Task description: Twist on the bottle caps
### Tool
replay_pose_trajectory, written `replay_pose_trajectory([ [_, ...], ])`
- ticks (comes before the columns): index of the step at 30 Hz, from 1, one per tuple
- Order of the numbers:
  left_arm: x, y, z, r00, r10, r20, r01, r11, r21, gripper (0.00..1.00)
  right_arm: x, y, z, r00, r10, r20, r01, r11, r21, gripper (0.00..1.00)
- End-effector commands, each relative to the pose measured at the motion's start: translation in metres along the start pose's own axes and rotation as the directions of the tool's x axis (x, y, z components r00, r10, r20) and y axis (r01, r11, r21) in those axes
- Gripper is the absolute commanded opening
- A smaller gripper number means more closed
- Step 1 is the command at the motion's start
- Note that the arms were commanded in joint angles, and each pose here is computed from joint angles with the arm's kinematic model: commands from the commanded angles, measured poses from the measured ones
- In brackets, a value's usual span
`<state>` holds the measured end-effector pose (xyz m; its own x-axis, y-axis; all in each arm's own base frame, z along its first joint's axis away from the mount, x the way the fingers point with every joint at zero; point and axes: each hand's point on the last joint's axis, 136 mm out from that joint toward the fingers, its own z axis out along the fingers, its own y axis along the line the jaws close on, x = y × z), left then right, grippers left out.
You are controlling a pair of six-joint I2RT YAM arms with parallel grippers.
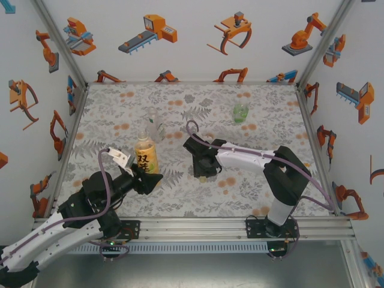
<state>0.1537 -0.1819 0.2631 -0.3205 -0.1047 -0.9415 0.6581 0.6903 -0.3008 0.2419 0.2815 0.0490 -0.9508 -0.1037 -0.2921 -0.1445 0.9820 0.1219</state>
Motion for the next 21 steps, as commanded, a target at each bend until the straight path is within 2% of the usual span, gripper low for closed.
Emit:
replay_pose_trajectory([
  [1, 0.0003, 0.0016, -0.0002, 1.0, -0.014, 0.007, 0.014, 1.0, -0.008, 0.0, 0.0052, -0.0044, 0.0046, 1.0, 0.012, -0.008, -0.012, 1.0, 0.021, 0.43],
  [21, 0.0001, 0.0027, -0.0004, 1.0, -0.022, 0.016, 0.022, 1.0, -0.012, 0.0, 0.0078, -0.0009, 0.0086, 1.0, 0.014, -0.023, -0.014, 1.0, 0.009, 0.4],
])
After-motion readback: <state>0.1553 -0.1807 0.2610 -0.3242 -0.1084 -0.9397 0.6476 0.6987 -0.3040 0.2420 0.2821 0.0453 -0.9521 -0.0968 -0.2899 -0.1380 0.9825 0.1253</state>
